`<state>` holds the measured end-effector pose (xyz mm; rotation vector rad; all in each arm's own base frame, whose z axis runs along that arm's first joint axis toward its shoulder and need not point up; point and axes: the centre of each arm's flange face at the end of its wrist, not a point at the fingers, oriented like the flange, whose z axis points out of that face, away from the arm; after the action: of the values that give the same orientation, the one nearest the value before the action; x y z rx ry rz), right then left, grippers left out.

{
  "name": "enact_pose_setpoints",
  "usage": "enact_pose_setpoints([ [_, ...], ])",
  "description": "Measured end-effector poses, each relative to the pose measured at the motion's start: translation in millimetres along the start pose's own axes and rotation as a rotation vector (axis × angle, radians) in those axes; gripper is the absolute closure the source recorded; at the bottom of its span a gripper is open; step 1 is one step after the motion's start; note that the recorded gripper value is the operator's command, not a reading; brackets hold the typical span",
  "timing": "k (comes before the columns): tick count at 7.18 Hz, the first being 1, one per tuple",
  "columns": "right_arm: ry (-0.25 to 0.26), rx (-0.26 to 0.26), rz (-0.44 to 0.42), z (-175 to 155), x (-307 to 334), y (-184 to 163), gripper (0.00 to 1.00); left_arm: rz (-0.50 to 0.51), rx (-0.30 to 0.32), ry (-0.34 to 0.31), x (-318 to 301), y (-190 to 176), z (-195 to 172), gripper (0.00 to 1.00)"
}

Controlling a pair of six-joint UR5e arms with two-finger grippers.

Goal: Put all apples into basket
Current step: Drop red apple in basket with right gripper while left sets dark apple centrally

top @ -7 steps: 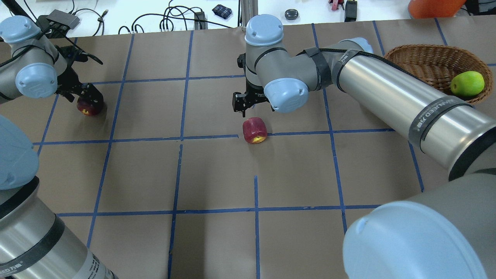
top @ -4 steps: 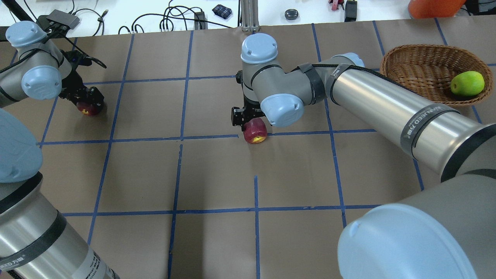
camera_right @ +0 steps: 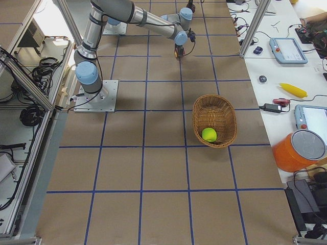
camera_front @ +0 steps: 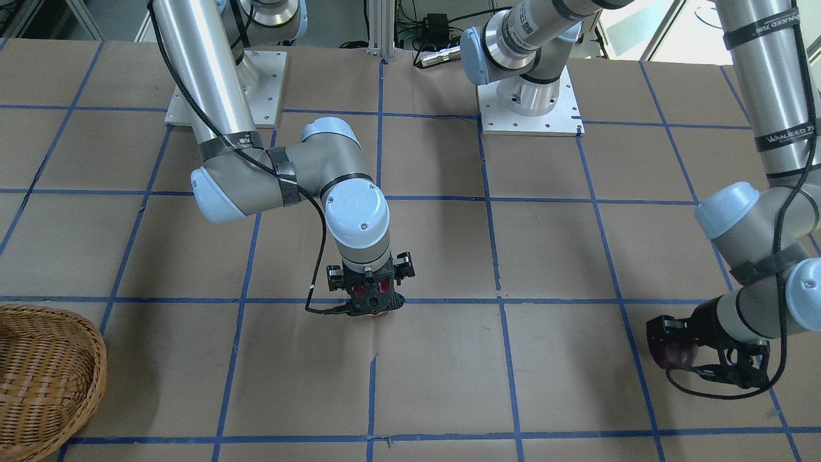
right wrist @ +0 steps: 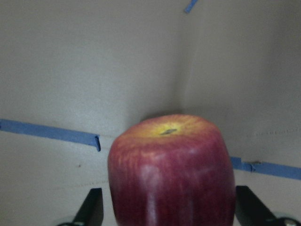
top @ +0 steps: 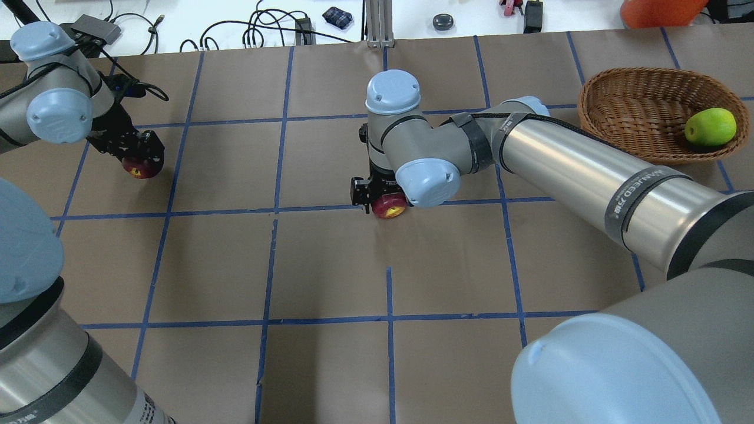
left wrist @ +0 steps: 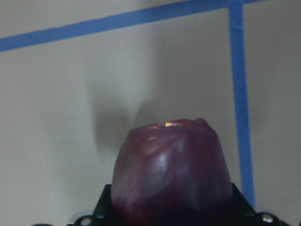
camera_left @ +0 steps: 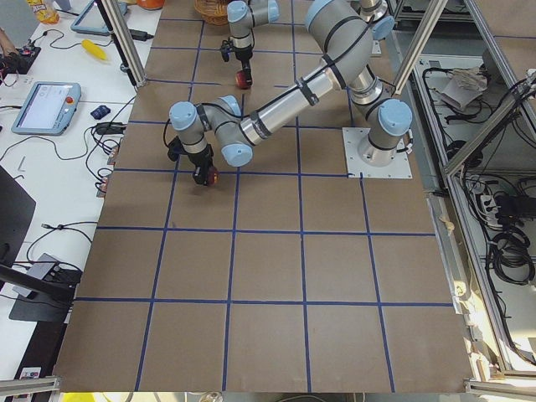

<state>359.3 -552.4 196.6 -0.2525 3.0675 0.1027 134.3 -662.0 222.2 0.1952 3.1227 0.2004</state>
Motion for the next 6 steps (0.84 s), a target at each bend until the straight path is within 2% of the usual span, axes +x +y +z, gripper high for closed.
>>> enact_pose_setpoints([
  [2, -0.015, 0.085, 0.007, -11.7, 5.5, -11.9, 1.0, -0.101, -0.044, 0.069, 60.1, 29.8, -14.7, 0.65],
  [4, 0.021, 0.128, 0.061, -45.9, 41.8, -26.7, 1.0, -0.203, -0.05, 0.091, 132.9, 63.6, -31.2, 0.65],
  [6, 0.082, 0.15, 0.196, -108.4, 159.9, -46.7, 1.0, -0.321, -0.048, 0.11, 220.9, 88.2, -36.3, 0.65],
])
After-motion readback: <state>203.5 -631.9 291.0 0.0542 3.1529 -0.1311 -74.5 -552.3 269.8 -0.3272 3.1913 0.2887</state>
